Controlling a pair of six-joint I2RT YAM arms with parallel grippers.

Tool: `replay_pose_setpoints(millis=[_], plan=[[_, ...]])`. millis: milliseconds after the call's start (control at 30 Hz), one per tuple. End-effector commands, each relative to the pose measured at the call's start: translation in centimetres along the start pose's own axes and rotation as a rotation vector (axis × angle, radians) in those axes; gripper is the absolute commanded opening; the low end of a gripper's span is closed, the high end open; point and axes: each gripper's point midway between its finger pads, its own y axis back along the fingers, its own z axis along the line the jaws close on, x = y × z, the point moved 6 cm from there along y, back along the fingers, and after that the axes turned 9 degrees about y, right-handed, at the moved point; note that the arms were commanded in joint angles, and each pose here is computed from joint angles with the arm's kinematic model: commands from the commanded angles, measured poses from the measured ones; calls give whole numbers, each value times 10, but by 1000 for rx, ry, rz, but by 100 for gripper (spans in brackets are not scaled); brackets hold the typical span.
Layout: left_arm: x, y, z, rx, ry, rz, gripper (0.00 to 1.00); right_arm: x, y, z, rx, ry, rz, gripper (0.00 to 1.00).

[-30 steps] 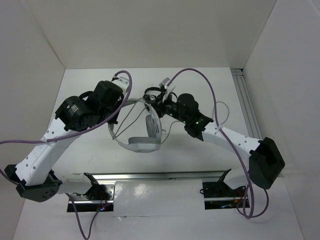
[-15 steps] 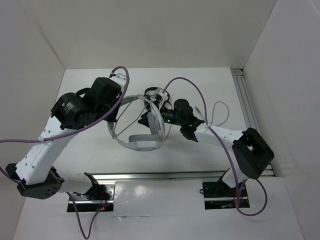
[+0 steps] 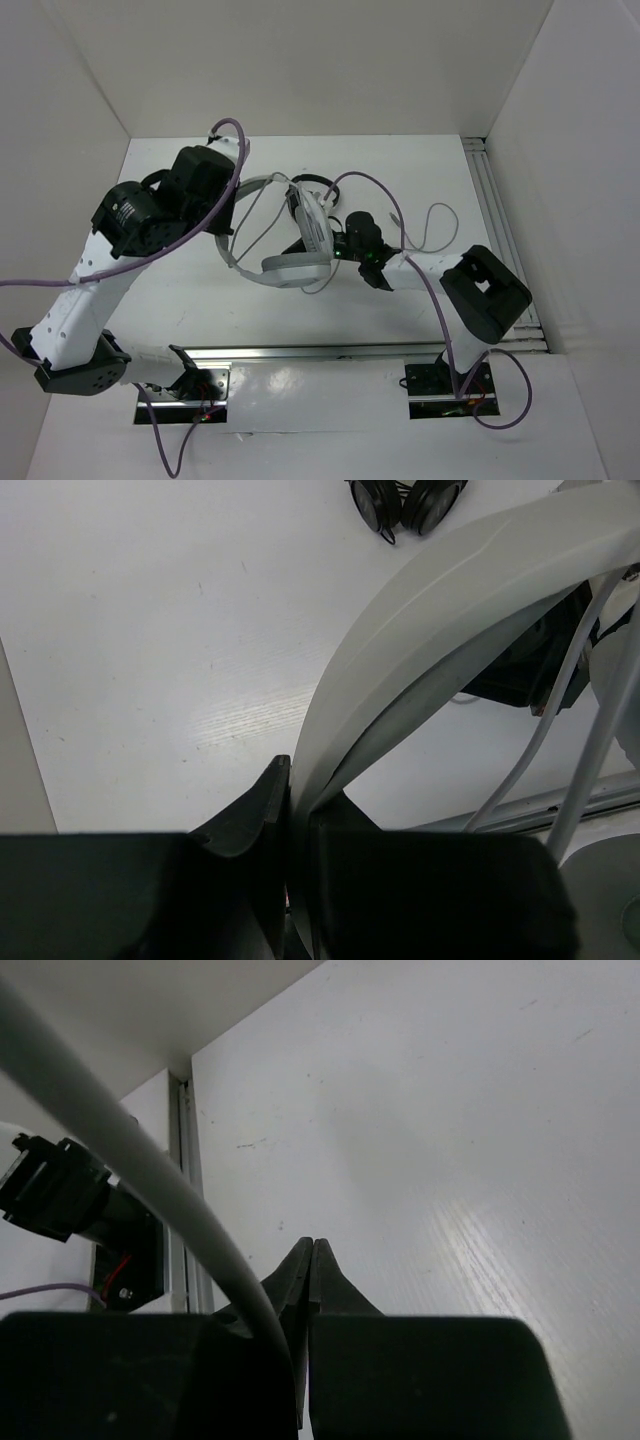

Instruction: Wrap the headphones

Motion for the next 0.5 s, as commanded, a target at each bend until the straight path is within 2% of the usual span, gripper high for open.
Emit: replay_pose_setpoints(millis=[0, 100, 167, 200, 367, 467], plan=[[-25, 12, -3, 56, 132, -133, 0, -11, 0, -5, 27, 39, -52, 1], [-17, 7, -8, 108, 88, -90, 0, -19, 11, -24, 156, 45, -58, 0], [-9, 2, -9, 124, 53, -61, 0, -41, 24, -35, 250, 84, -95, 0], [2, -5, -10, 129, 28, -18, 0, -46, 30, -43, 320, 78, -81, 0], [28, -20, -7, 101, 1, 48, 0, -102, 91, -110, 748, 56, -186, 0], [35, -18, -5, 107, 20, 57, 0, -121, 114, -131, 813, 36, -212, 0]])
